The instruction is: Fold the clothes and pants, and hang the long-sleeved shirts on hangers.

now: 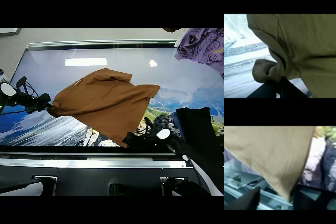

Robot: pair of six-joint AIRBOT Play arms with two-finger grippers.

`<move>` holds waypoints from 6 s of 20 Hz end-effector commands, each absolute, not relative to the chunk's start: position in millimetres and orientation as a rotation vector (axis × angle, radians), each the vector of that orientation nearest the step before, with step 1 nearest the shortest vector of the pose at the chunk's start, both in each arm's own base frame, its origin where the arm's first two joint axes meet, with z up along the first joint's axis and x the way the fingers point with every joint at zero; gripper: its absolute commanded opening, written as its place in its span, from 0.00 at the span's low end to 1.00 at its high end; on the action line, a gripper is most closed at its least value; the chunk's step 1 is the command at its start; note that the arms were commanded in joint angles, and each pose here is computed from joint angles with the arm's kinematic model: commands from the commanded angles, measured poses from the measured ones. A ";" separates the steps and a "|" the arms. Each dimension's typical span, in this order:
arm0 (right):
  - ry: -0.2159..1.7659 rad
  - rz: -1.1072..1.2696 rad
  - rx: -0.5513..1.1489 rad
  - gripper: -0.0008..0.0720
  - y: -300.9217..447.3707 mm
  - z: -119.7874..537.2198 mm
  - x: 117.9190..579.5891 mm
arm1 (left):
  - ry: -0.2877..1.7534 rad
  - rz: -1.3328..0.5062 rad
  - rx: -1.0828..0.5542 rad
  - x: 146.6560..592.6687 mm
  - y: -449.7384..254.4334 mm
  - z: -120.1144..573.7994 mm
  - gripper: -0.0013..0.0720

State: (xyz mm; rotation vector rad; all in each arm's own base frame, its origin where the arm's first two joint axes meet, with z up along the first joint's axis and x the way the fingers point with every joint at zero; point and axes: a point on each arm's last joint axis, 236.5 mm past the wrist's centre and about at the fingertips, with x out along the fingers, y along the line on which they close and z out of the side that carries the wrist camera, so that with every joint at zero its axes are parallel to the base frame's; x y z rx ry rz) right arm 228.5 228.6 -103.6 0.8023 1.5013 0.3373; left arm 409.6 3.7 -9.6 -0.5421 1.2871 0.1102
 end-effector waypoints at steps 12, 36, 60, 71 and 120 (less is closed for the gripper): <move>0.814 0.480 0.293 0.06 224.9 176.5 400.1 | 0.599 0.004 -0.377 467.5 19.4 258.9 0.04; 0.506 0.167 0.055 0.06 115.1 370.2 391.1 | 0.448 0.061 -0.201 391.4 32.2 375.7 0.04; 0.922 0.006 -0.087 0.55 138.5 88.2 562.8 | 1.078 0.071 -0.224 553.3 38.6 70.0 0.81; 1.309 0.314 0.584 0.70 -21.4 49.5 432.6 | 1.271 0.275 -0.496 371.1 113.6 57.2 0.80; 1.523 0.441 0.723 0.06 74.4 -86.6 364.1 | 1.514 0.080 -1.126 227.4 12.4 -92.0 0.84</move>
